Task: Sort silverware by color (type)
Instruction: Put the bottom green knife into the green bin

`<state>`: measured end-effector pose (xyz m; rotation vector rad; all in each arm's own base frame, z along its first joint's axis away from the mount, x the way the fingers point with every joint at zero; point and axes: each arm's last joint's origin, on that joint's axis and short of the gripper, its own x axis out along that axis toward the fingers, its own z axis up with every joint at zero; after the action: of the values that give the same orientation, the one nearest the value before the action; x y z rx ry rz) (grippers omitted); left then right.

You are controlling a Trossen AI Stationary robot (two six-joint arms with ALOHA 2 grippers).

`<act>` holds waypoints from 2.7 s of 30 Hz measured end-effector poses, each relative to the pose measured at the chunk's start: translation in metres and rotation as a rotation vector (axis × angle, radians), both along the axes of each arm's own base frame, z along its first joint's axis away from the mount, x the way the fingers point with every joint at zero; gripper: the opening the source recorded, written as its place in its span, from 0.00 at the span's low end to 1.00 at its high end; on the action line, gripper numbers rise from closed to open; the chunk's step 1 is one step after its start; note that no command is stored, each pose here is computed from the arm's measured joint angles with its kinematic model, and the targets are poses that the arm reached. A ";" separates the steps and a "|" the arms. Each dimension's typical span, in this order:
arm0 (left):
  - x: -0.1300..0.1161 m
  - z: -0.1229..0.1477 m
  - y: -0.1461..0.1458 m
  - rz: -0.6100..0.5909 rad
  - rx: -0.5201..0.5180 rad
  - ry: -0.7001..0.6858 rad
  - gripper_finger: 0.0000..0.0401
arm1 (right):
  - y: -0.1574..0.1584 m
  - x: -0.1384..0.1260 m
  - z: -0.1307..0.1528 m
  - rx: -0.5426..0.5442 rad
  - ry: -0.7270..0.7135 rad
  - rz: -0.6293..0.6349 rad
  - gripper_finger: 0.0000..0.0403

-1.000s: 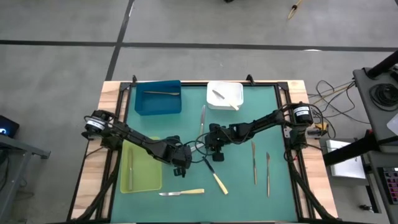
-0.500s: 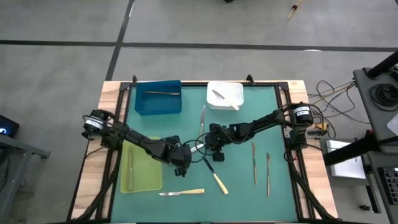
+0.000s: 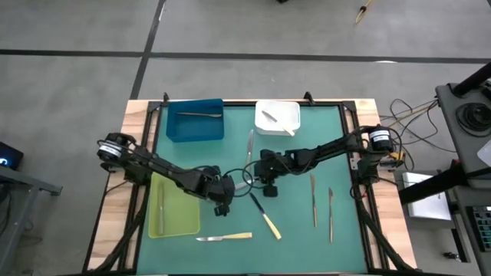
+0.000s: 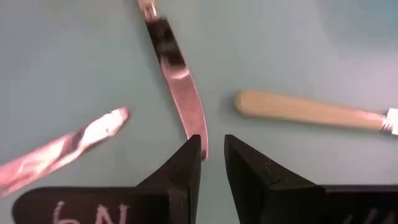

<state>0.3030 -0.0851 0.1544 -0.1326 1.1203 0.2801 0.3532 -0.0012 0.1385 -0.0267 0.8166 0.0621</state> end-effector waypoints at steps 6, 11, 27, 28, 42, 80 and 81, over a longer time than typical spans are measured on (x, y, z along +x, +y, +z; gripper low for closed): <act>-0.009 0.012 0.001 -0.032 -0.015 0.027 0.00 | 0.001 0.002 0.002 -0.005 -0.027 0.012 0.16; -0.005 0.008 0.000 -0.024 -0.013 0.023 0.00 | 0.001 0.002 0.002 -0.006 -0.032 0.016 0.16; 0.002 -0.017 -0.002 0.006 -0.046 0.094 0.15 | 0.003 0.001 -0.016 0.010 0.023 0.048 0.16; 0.004 -0.016 -0.004 0.000 -0.078 0.091 0.15 | 0.002 0.001 -0.017 0.006 0.022 0.042 0.16; 0.013 -0.011 -0.010 -0.047 -0.189 0.007 0.15 | -0.005 0.000 -0.017 -0.081 0.037 -0.033 0.16; 0.028 -0.027 -0.018 -0.160 -0.077 -0.092 0.43 | 0.003 -0.007 0.005 -0.075 0.019 -0.011 0.16; 0.028 -0.029 -0.018 -0.164 -0.077 -0.087 0.42 | 0.003 -0.007 0.006 -0.074 0.017 -0.011 0.16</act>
<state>0.3314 -0.1033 0.1254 -0.1189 1.0496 0.0840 0.3464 0.0016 0.1441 -0.0914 0.8357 0.0218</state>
